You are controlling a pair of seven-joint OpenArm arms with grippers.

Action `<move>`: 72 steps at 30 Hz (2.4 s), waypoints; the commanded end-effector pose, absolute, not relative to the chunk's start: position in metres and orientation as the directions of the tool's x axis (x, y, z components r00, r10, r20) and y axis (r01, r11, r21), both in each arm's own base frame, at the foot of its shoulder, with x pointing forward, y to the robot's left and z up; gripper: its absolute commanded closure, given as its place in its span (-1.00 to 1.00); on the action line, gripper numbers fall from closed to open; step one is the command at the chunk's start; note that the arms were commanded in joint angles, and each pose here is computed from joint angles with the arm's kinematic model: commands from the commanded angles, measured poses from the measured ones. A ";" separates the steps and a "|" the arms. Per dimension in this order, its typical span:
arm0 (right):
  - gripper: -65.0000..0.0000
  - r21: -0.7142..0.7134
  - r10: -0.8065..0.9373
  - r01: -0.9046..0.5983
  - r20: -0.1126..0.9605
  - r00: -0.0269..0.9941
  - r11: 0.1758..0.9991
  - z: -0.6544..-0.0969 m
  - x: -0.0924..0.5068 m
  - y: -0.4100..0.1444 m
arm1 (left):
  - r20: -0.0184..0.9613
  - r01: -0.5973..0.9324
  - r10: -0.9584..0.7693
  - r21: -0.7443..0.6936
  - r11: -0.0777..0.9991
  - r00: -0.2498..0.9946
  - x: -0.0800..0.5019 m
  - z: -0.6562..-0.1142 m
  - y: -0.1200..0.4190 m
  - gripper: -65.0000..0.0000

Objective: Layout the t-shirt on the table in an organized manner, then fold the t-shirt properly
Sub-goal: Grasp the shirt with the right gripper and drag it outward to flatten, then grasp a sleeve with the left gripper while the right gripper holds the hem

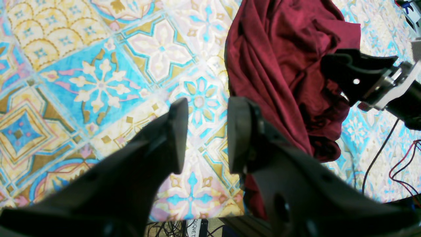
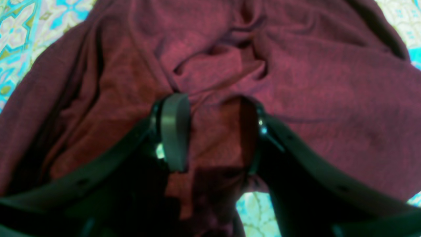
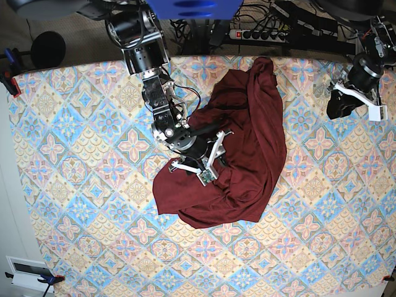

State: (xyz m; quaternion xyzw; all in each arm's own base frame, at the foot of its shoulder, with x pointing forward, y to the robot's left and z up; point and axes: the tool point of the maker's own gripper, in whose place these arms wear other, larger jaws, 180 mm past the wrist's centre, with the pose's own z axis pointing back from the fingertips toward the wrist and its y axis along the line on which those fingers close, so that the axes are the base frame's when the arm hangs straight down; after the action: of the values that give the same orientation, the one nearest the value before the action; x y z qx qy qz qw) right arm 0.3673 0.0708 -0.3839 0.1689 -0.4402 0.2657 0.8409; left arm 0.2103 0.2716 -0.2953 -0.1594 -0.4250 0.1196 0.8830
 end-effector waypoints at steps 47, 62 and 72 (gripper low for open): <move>1.00 -0.022 0.002 0.070 0.962 0.271 0.997 -0.237 0.501 -0.329 | 0.783 -0.060 0.288 -0.307 0.950 0.551 0.234 -0.277 0.284 0.40; 0.50 -0.361 0.351 -0.053 0.846 0.402 0.931 -0.286 0.473 -0.311 | 0.824 0.069 0.091 -0.155 0.986 0.560 0.284 -0.279 0.246 0.39; 0.51 -0.328 0.378 -0.192 0.847 0.373 0.925 -0.327 0.400 -0.228 | 0.802 0.080 0.078 -0.155 0.985 0.592 0.390 -0.315 0.229 0.39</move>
State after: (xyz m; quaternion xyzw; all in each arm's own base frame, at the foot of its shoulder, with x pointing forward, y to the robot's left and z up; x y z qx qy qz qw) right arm 0.3926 -0.2231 -0.3426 -0.0806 -0.5148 0.1719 0.8360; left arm 0.3832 0.2308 -0.3308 -0.0841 -0.4332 0.0060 0.8974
